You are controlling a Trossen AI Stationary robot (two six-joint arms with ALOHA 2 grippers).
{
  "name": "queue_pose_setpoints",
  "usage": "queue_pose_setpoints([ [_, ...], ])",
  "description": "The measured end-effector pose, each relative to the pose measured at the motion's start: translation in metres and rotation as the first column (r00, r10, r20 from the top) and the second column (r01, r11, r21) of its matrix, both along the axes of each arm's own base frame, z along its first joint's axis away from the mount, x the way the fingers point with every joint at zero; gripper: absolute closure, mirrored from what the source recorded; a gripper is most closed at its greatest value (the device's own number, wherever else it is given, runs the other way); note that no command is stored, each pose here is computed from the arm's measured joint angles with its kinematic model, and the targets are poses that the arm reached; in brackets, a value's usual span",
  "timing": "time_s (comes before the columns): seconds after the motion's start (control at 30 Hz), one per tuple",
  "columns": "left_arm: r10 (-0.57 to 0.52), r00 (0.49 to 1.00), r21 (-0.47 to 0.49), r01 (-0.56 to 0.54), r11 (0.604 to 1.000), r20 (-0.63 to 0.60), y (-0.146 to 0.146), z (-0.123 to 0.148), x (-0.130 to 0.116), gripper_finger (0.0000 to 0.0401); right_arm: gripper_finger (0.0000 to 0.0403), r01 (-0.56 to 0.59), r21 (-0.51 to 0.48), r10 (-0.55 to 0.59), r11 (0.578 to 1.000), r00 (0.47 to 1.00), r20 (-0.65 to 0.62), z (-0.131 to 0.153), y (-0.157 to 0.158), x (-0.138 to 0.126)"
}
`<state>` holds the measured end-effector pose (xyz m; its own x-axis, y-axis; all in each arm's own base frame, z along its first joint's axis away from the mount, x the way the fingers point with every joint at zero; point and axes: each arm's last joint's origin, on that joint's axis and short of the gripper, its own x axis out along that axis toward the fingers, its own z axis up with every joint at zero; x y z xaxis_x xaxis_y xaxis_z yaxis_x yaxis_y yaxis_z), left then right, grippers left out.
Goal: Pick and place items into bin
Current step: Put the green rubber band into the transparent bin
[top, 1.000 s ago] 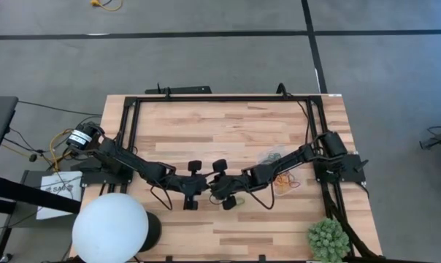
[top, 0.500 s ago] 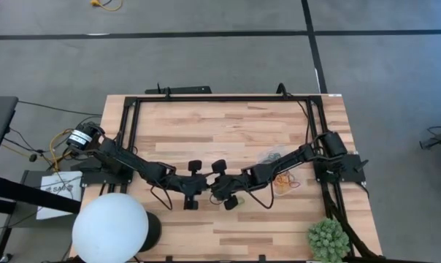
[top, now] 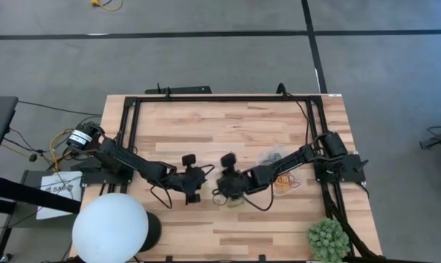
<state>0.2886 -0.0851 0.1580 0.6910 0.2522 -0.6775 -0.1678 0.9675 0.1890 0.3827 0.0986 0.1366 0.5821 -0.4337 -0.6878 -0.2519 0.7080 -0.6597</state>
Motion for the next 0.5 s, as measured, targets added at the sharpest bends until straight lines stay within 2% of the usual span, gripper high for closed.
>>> queue_pose_setpoints([
  [0.03,0.008,1.000,-0.004,-0.008,1.000,-0.010,0.000,-0.001,-0.001,0.0305,0.0400,0.051,-0.095,-0.054,0.994,0.998,-0.021,-0.001,-0.002,-0.005],
  [0.1,0.027,0.999,-0.018,-0.027,0.999,-0.020,0.001,-0.002,-0.002,0.0298,0.0401,0.144,-0.292,-0.164,0.946,0.986,-0.045,-0.002,-0.005,-0.017],
  [0.17,0.047,0.998,-0.032,-0.048,0.998,-0.030,0.001,-0.003,-0.003,0.0295,0.0399,0.185,-0.379,-0.238,0.907,0.966,-0.097,0.002,-0.008,-0.033],
  [0.23,0.063,0.997,-0.044,-0.064,0.997,-0.035,0.001,-0.004,-0.004,0.0294,0.0398,0.267,-0.331,-0.319,0.905,0.941,-0.115,0.014,-0.009,-0.045],
  [0.3,0.076,0.996,-0.053,-0.078,0.996,-0.039,0.002,-0.005,-0.006,0.0294,0.0399,0.391,-0.269,-0.432,0.880,0.895,-0.112,0.029,-0.013,-0.060],
  [0.4,0.086,0.995,-0.054,-0.089,0.995,-0.054,0.002,-0.006,-0.007,0.0294,0.0401,0.591,-0.180,-0.607,0.786,0.793,-0.044,0.056,-0.019,-0.084],
  [0.5,0.087,0.994,-0.052,-0.090,0.995,-0.062,0.002,-0.007,-0.008,0.0294,0.0399,0.755,-0.071,-0.754,0.652,0.655,0.045,0.081,-0.019,-0.109],
])
